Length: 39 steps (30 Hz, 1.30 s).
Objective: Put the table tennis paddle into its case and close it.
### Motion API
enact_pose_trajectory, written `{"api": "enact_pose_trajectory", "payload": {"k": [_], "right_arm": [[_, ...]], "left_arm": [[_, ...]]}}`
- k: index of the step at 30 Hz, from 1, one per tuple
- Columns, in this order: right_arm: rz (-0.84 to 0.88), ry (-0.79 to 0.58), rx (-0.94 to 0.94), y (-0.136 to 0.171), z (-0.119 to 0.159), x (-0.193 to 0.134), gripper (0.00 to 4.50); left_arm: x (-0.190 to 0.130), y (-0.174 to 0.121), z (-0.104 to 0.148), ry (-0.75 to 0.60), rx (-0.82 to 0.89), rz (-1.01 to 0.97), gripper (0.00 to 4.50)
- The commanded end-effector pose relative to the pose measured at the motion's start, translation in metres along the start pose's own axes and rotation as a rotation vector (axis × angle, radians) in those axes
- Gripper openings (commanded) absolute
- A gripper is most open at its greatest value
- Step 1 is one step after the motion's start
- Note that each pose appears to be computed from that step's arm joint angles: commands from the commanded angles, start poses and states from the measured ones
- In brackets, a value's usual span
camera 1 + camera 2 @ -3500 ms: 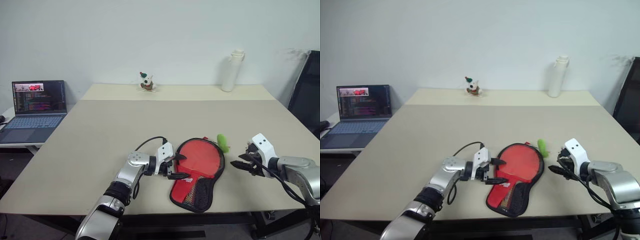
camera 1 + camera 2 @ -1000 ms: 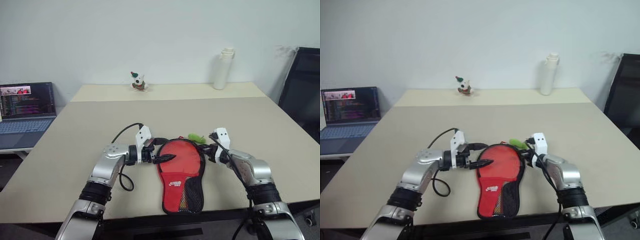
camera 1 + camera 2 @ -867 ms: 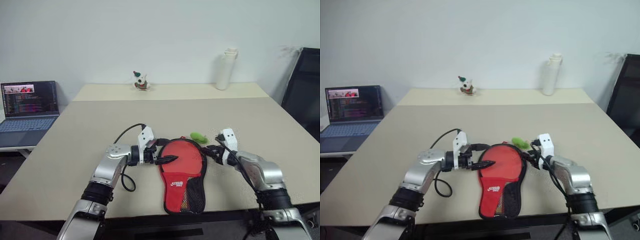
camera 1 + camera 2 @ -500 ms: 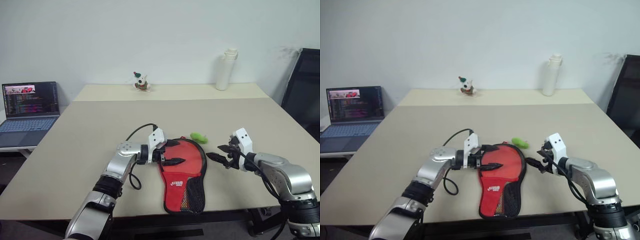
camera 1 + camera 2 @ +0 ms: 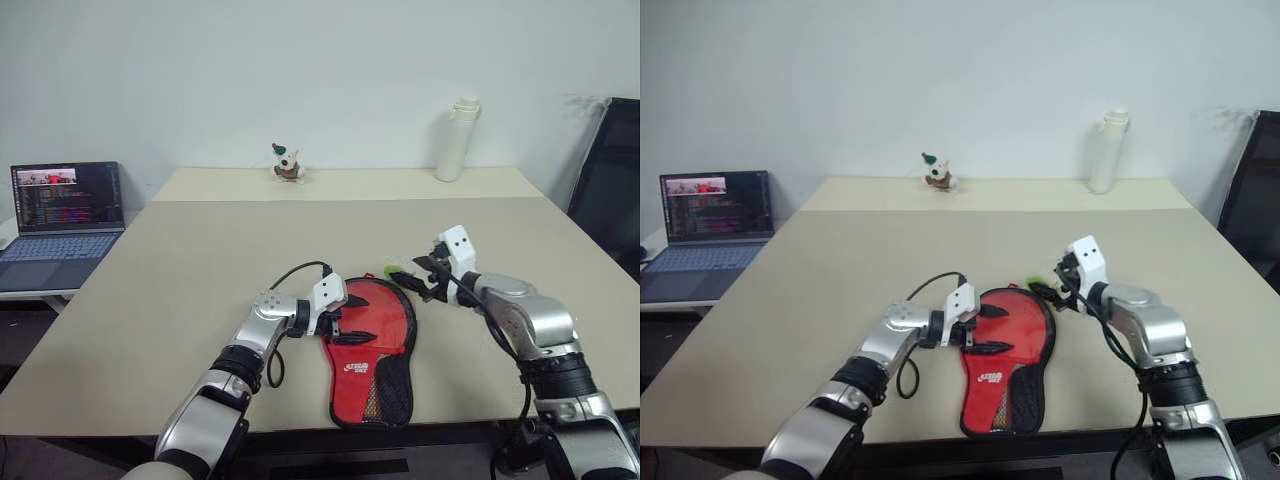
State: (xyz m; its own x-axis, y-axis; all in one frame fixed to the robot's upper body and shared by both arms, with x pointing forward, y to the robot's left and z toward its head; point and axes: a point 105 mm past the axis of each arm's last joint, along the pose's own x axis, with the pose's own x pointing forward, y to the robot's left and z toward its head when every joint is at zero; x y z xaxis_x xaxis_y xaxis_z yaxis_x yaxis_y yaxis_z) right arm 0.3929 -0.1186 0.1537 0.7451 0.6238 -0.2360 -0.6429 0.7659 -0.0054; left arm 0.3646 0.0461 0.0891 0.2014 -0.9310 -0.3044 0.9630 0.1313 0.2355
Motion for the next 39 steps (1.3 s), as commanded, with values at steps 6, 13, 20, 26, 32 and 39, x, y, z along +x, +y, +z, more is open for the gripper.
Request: {"api": "enact_pose_trajectory", "payload": {"k": [6, 13, 20, 26, 32, 39], "right_arm": [[0.003, -0.007, -0.097, -0.003, 0.006, 0.026, 3.97], [-0.034, 0.031, -0.127, -0.011, -0.004, 0.036, 3.97], [-0.082, 0.009, -0.103, -0.019, -0.002, 0.036, 2.37], [-0.107, 0.006, -0.092, -0.023, -0.005, 0.033, 0.23], [-0.14, 0.003, -0.094, -0.03, -0.005, 0.024, 0.03], [-0.197, 0.031, -0.112, -0.047, -0.008, -0.009, 0.03]], "left_arm": [[0.003, -0.006, -0.012, 0.04, -0.016, -0.017, 3.93], [0.004, -0.006, -0.013, 0.046, -0.015, -0.017, 3.93], [0.007, -0.006, -0.013, 0.05, -0.017, -0.02, 3.93], [0.01, -0.008, -0.022, 0.075, -0.051, -0.017, 3.93], [0.012, -0.012, -0.031, 0.094, -0.084, -0.022, 3.93], [0.015, -0.016, -0.038, 0.104, -0.113, -0.022, 3.93]]}}
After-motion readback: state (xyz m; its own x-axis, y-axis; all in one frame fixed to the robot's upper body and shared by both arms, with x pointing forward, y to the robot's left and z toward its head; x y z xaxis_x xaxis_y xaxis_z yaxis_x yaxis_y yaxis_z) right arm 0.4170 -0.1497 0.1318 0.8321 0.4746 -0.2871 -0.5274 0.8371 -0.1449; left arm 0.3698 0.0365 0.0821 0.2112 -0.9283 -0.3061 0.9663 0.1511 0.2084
